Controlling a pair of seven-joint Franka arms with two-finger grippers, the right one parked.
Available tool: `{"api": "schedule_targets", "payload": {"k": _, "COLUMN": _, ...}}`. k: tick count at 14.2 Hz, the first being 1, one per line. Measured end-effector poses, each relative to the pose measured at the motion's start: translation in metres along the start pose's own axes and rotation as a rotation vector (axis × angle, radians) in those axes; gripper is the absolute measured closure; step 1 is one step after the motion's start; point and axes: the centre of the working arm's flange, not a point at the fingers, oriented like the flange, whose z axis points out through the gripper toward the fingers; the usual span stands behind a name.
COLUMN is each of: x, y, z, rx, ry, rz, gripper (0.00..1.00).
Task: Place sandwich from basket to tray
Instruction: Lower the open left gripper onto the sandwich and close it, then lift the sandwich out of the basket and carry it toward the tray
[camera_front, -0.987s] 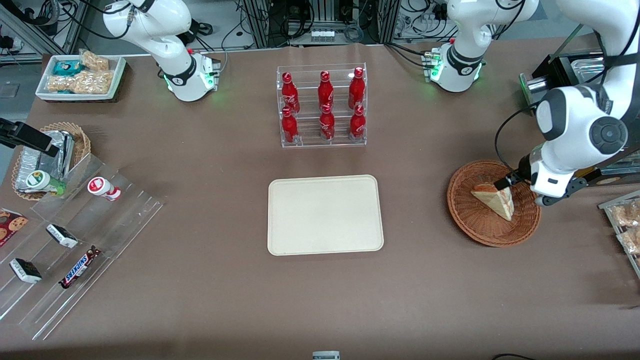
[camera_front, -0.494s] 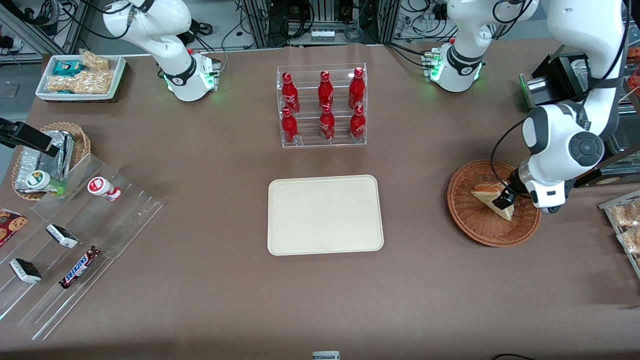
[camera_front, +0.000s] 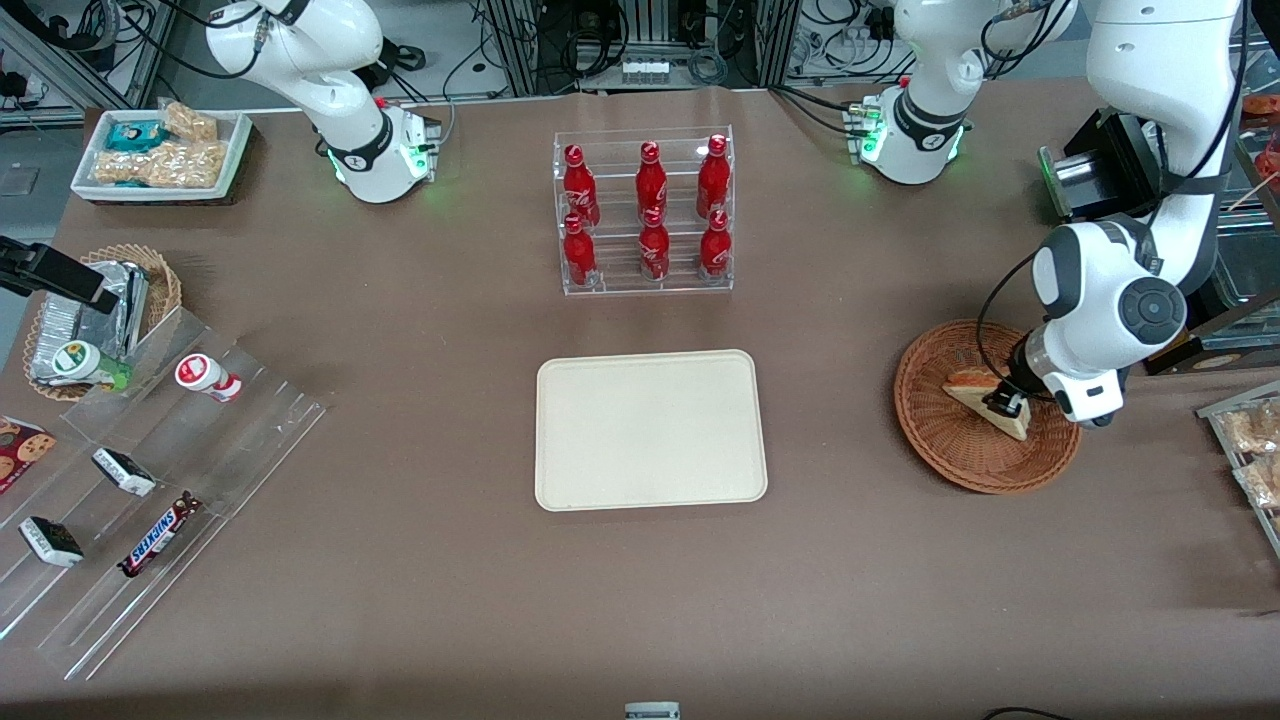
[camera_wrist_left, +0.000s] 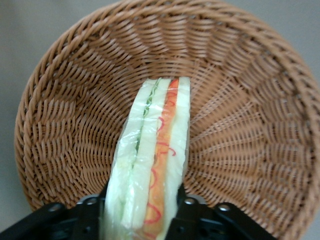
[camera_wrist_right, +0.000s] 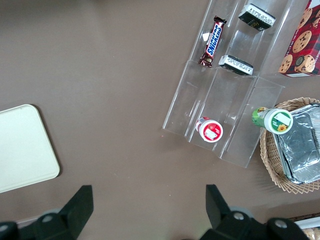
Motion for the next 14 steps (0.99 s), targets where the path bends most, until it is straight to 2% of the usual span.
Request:
{"api": "schedule_targets", "payload": {"k": 1, "x": 0.001, "y": 0.005, "z": -0.010, "rx": 0.012, "ry": -0.008, "rz": 0.003, "gripper": 0.64}}
{"api": "schedule_targets", "payload": {"k": 3, "x": -0.001, "y": 0.021, "z": -0.038, "rx": 0.031, "ry": -0.022, "rz": 0.019, "gripper": 0.69}}
{"api": "schedule_targets", "payload": {"k": 6, "x": -0.036, "y": 0.060, "z": -0.082, "rx": 0.017, "ry": -0.021, "rz": 0.105, "gripper": 0.73}}
{"api": "schedule_targets", "payload": {"k": 8, "x": -0.094, "y": 0.088, "z": -0.093, "rx": 0.003, "ry": -0.019, "rz": 0.212, "gripper": 0.73}}
{"api": "schedule_targets", "payload": {"k": 11, "x": -0.194, "y": 0.120, "z": -0.089, "rx": 0.005, "ry": -0.022, "rz": 0.385, "gripper": 0.84}}
{"api": "schedule_targets", "payload": {"k": 14, "x": -0.294, "y": 0.158, "z": -0.074, "rx": 0.001, "ry": -0.024, "rz": 0.552, "gripper": 0.84}}
